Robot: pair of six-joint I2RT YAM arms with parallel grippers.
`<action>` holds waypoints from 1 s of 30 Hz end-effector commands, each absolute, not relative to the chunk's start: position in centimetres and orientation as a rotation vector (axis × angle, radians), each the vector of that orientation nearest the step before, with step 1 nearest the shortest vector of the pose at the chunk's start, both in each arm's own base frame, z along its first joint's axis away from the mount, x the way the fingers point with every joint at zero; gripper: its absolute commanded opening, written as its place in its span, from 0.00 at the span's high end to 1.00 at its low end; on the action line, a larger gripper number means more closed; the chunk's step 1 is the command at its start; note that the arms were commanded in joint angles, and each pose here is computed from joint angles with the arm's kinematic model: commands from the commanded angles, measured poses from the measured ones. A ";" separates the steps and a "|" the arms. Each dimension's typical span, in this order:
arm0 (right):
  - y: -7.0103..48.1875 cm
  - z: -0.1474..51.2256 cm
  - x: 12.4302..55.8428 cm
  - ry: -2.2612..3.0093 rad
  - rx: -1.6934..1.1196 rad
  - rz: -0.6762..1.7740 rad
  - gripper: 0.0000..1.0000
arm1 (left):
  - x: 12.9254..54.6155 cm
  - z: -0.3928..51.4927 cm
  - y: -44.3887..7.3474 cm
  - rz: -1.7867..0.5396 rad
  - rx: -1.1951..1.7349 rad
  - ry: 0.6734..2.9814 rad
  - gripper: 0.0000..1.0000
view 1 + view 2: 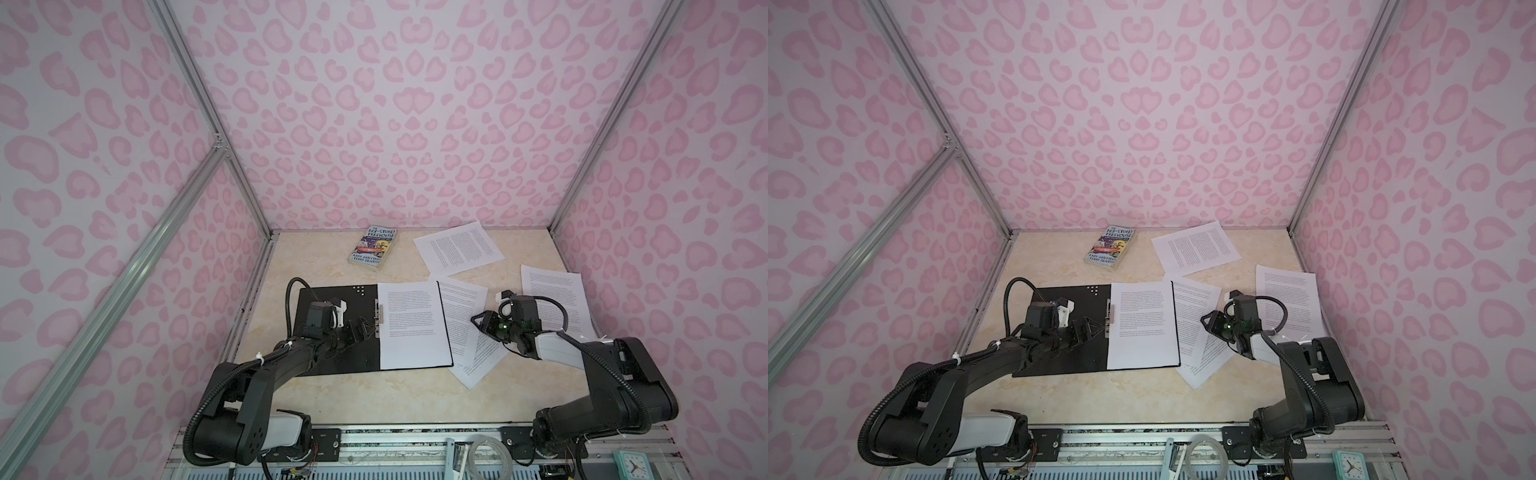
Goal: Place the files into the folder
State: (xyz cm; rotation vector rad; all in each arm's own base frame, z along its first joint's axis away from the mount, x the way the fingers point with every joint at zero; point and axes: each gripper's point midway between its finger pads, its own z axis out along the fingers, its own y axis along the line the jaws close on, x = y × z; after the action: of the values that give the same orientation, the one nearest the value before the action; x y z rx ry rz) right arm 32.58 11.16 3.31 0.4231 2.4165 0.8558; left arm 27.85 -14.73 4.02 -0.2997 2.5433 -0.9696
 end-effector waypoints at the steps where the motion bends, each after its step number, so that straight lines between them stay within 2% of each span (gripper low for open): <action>1: 11.8 4.0 32.7 2.390 0.397 0.904 0.57 | 25.7 1.6 -13.7 -0.891 -0.398 2.675 0.07; 9: 14.2 6.3 31.9 2.289 0.348 1.145 0.53 | 25.7 1.6 -13.7 -0.891 -0.396 2.673 0.07; 12: 13.8 5.1 30.9 2.346 0.385 1.106 0.52 | 25.7 1.6 -13.7 -0.895 -0.398 2.675 0.07; 20: 12.6 2.7 29.7 2.449 0.336 0.896 0.40 | 25.7 1.7 -13.8 -0.900 -0.398 2.672 0.07; 24: 12.6 2.5 30.1 2.459 0.282 0.804 0.40 | 25.6 1.6 -13.8 -0.899 -0.398 2.675 0.07; 30: 13.2 2.4 30.7 2.444 0.252 0.786 0.48 | 25.7 1.7 -13.8 -0.901 -0.398 2.673 0.07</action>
State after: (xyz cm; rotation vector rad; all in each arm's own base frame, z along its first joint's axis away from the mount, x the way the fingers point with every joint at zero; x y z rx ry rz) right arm 30.53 13.59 3.02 0.2551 2.4361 0.8434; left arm 27.95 -14.80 4.02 -0.3045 2.5403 -0.9750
